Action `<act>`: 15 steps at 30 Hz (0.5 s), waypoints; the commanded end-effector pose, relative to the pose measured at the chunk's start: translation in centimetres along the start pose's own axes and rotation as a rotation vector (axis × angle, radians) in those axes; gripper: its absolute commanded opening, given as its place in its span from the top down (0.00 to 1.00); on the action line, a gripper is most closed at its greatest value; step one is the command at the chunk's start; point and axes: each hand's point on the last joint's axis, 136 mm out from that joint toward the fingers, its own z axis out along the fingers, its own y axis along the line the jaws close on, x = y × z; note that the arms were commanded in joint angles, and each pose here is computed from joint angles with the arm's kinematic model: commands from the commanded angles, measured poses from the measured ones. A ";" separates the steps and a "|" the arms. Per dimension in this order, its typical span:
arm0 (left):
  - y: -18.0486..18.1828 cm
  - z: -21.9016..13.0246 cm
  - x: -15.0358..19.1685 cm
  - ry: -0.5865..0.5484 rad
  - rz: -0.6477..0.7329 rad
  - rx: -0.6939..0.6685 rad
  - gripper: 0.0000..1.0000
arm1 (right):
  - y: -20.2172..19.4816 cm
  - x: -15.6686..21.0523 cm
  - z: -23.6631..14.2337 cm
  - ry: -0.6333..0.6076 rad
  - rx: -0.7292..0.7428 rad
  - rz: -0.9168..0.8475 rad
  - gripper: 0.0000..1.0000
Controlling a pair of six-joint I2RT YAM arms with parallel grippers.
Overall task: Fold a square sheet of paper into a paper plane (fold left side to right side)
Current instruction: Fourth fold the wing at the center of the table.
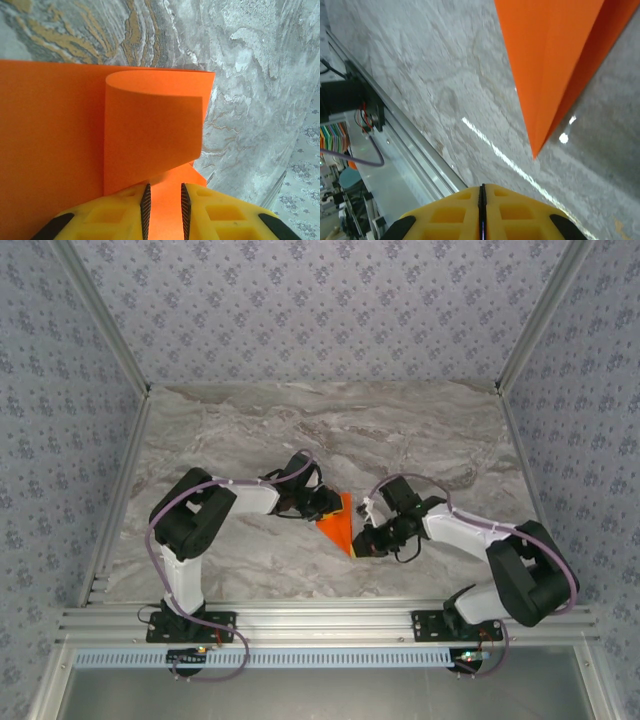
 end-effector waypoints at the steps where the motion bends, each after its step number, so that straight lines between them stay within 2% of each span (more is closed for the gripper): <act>1: 6.1 0.7 1.0 0.015 -0.077 -0.187 0.75 | 0.2 -3.0 0.3 -0.064 0.006 0.006 0.89; 7: 5.9 0.6 1.0 0.015 -0.074 -0.182 0.75 | -2.4 -4.9 1.9 -0.071 0.094 0.038 0.89; 15: 3.8 -0.1 0.4 -0.010 -0.035 -0.124 0.74 | -6.7 -2.3 3.7 0.020 0.216 0.121 0.91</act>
